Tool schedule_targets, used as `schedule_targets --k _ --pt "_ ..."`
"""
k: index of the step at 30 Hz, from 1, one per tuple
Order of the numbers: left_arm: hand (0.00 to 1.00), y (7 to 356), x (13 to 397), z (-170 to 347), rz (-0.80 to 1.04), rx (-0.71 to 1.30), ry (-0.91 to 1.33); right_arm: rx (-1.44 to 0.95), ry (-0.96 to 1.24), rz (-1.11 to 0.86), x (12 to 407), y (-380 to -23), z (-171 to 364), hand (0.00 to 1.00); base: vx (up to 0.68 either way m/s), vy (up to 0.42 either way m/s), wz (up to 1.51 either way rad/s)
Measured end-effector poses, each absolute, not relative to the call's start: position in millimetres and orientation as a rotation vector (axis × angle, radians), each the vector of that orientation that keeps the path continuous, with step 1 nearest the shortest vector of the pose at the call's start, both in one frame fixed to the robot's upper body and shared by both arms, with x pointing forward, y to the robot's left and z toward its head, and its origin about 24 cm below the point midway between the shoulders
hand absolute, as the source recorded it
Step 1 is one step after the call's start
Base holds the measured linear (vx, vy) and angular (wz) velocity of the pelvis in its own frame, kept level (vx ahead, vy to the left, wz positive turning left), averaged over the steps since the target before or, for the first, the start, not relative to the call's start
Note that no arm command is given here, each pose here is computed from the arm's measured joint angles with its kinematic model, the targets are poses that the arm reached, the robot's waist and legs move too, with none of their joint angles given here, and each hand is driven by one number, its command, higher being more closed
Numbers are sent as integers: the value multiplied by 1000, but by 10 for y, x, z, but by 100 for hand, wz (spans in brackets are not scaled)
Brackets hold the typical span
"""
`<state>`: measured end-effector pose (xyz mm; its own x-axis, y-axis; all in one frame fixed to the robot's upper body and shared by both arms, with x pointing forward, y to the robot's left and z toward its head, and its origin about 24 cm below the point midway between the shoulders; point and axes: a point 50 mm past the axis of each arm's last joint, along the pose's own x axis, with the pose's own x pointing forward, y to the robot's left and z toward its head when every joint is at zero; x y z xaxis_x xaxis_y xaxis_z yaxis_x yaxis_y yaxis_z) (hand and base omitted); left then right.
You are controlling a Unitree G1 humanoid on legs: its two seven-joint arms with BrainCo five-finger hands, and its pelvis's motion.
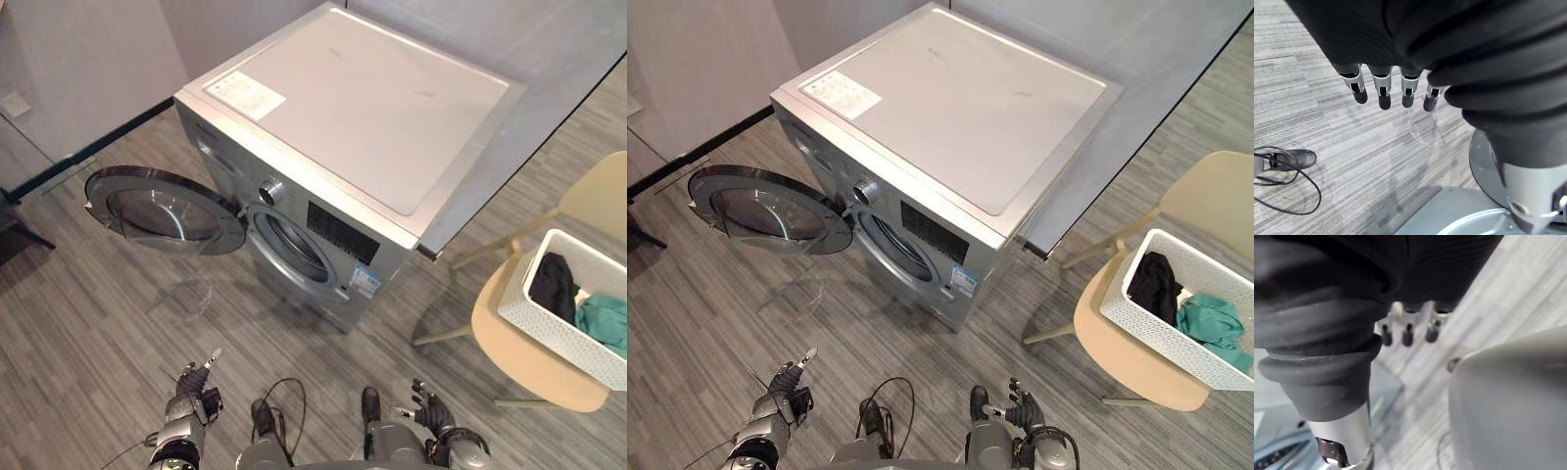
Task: Pick up the laundry basket with both hands and put the clothes into the washing machine.
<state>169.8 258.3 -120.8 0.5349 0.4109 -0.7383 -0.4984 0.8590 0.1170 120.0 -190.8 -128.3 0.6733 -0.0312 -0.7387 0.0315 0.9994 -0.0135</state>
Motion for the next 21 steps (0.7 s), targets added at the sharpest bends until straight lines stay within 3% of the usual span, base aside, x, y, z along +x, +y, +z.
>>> schedule_targets --k 8,16,21 --pt "0 2456 1534 -1338 572 -188 910 0 946 -105 1027 -2043 -1428 0 43 11 -22" --pt "0 1882 879 -1673 495 -292 1141 96 1126 -348 641 -2289 -1610 0 35 4 10" --pt "0 1888 671 -1707 489 -288 1178 202 1151 -464 461 -2289 -1642 0 -47 13 2"
